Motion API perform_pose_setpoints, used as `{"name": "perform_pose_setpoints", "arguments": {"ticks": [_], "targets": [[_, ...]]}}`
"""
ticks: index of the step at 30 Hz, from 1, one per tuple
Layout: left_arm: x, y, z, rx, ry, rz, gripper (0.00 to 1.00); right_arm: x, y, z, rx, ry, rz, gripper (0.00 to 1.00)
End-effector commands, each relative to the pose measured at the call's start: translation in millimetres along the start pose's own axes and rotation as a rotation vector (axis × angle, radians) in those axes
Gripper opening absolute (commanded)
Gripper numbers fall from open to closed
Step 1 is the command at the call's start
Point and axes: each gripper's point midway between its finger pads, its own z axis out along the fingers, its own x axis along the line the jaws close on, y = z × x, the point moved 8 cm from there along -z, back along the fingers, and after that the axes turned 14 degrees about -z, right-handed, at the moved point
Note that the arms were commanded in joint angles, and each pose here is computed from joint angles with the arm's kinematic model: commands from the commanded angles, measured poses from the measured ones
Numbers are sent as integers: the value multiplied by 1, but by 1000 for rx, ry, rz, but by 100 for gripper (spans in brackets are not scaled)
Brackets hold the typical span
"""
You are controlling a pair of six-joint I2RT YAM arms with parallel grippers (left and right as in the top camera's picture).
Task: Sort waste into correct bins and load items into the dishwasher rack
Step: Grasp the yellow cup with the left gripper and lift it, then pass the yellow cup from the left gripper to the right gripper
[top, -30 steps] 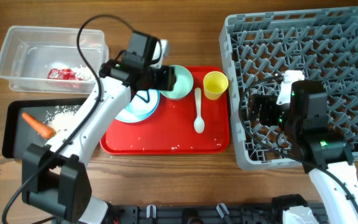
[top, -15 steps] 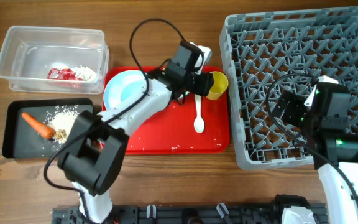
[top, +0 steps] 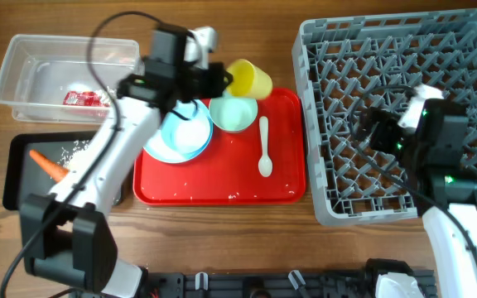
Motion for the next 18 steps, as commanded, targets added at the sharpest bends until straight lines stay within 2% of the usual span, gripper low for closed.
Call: {"name": "perform_pose_setpoints", "arguments": {"ticks": [1, 5, 7, 12, 18], "targets": [[-5, 7, -38, 228, -414, -139, 4, 55, 14, 1, -129, 710, -233, 100], [-8, 6, -48, 287, -507, -148, 4, 75, 16, 5, -236, 1152, -292, 100], [-15, 0, -44, 315, -520, -137, 4, 83, 19, 6, -275, 1258, -328, 100], [-37, -21, -26, 378, -504, -105, 4, 111, 29, 5, -304, 1330, -409, 100], [-54, -38, -17, 438, -513, -95, 4, 122, 34, 12, -307, 1243, -419, 100]]}}
